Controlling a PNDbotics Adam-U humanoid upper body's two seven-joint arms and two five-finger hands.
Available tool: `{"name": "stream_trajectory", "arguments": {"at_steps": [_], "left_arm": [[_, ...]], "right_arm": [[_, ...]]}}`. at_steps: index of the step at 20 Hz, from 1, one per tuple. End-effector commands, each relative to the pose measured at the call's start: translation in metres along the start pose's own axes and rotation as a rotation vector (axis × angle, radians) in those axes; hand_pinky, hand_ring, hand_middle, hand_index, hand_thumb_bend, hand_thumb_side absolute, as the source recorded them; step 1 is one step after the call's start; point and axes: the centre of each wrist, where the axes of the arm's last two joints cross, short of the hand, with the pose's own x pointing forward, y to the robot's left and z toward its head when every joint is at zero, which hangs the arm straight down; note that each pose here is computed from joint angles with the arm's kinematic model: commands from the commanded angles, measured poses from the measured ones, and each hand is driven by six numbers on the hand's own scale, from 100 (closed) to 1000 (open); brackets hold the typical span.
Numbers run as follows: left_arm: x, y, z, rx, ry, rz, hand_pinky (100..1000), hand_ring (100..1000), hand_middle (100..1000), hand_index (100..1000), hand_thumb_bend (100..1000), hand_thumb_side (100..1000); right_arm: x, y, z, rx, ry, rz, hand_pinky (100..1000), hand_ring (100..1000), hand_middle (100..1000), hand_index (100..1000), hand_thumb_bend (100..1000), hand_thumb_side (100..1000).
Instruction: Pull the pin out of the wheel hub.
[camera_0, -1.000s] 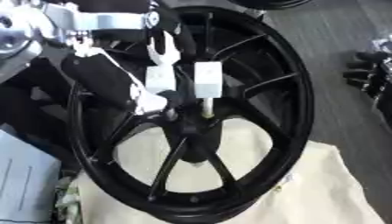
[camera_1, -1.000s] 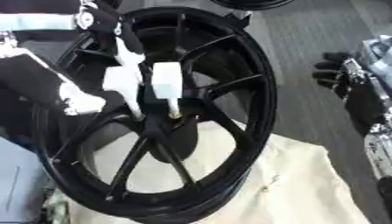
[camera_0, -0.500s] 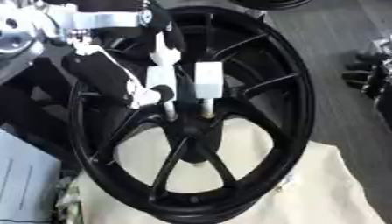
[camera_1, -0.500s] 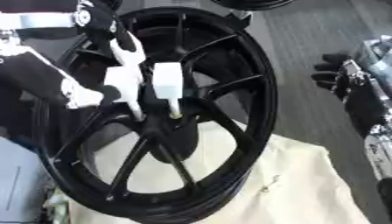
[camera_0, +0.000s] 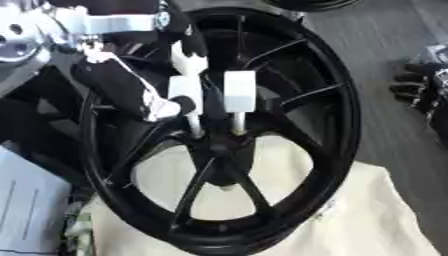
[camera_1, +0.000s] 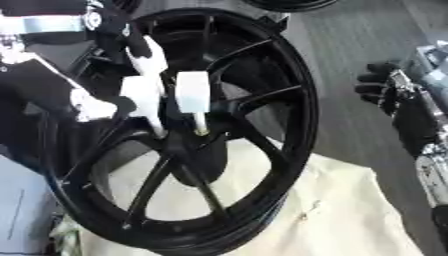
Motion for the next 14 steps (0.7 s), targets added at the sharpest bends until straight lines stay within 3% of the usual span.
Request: {"name": "stream_trajectory", "arguments": {"at_steps": [1, 14], "left_arm": [[-0.006, 0.006, 0.006, -0.049, 0.078, 0.021, 716, 631, 688, 810, 352, 397], [-0.019, 0.001, -0.005, -0.085, 0.111, 0.027, 702, 608, 657, 790, 355, 434]], "right_arm": [[0.012, -0.006, -0.003, 0.010, -0.027, 0.041, 856, 769, 724, 834, 100, 817], [0.012, -0.006, -0.004, 0.014, -0.025, 0.041, 856, 769, 724, 834, 100, 820]]}}
